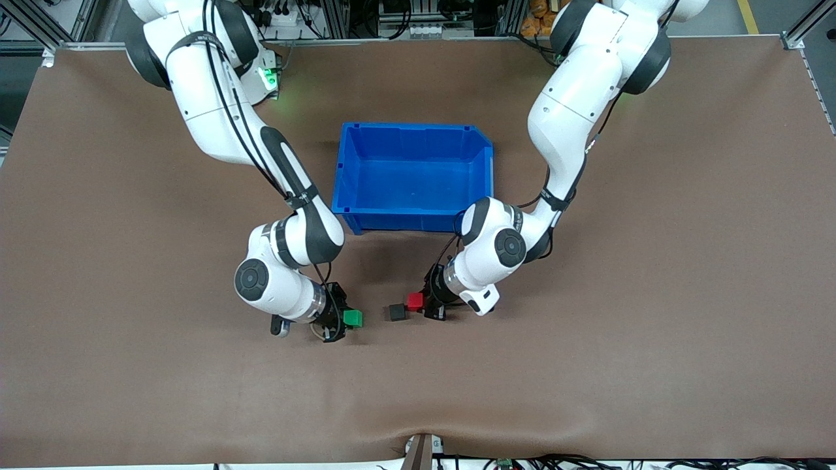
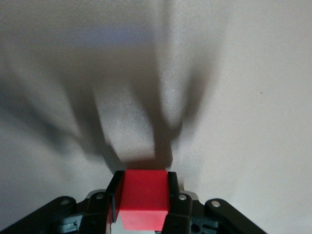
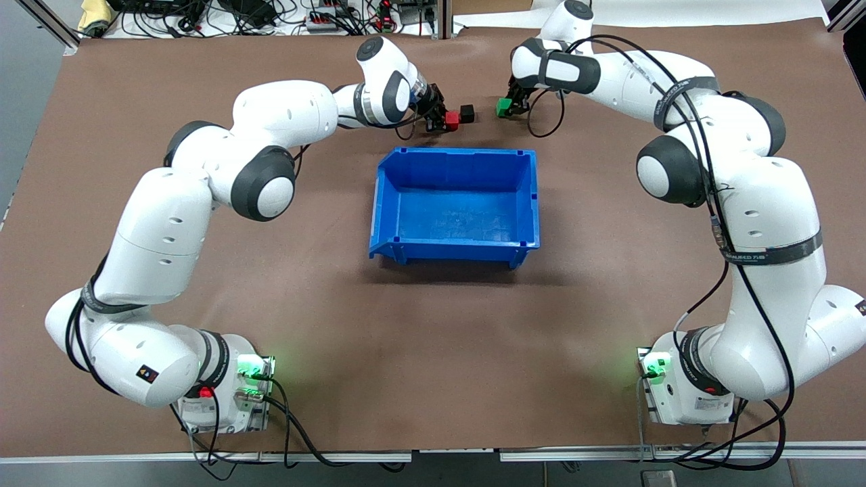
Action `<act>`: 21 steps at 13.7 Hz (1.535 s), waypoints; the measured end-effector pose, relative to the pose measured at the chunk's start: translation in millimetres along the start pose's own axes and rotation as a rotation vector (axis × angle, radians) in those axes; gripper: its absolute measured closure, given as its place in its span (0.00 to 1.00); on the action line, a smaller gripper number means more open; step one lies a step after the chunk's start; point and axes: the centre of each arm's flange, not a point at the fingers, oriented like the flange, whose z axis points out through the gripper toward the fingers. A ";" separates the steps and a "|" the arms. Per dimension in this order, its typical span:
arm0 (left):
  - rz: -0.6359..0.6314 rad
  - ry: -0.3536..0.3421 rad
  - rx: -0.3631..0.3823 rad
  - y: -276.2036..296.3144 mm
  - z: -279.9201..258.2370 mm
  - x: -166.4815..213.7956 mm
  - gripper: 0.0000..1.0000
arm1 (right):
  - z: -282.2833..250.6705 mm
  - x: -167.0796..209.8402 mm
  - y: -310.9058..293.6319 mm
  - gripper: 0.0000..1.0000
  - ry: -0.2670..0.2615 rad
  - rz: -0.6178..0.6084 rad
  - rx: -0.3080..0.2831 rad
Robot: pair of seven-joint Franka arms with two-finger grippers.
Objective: Attach green and red cubes to black cube
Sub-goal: 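Set the red cube and green cube beside the black cube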
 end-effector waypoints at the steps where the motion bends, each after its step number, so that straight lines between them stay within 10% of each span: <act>1: 0.000 0.000 -0.005 0.4 0.2 0.5 0.60 | 3.0 -6.5 2.1 0.60 0.005 0.003 -0.001; 21: -0.028 -0.025 -0.056 8.3 9.1 -6.9 0.60 | 12.5 -29.3 -7.9 0.60 0.030 0.050 -0.035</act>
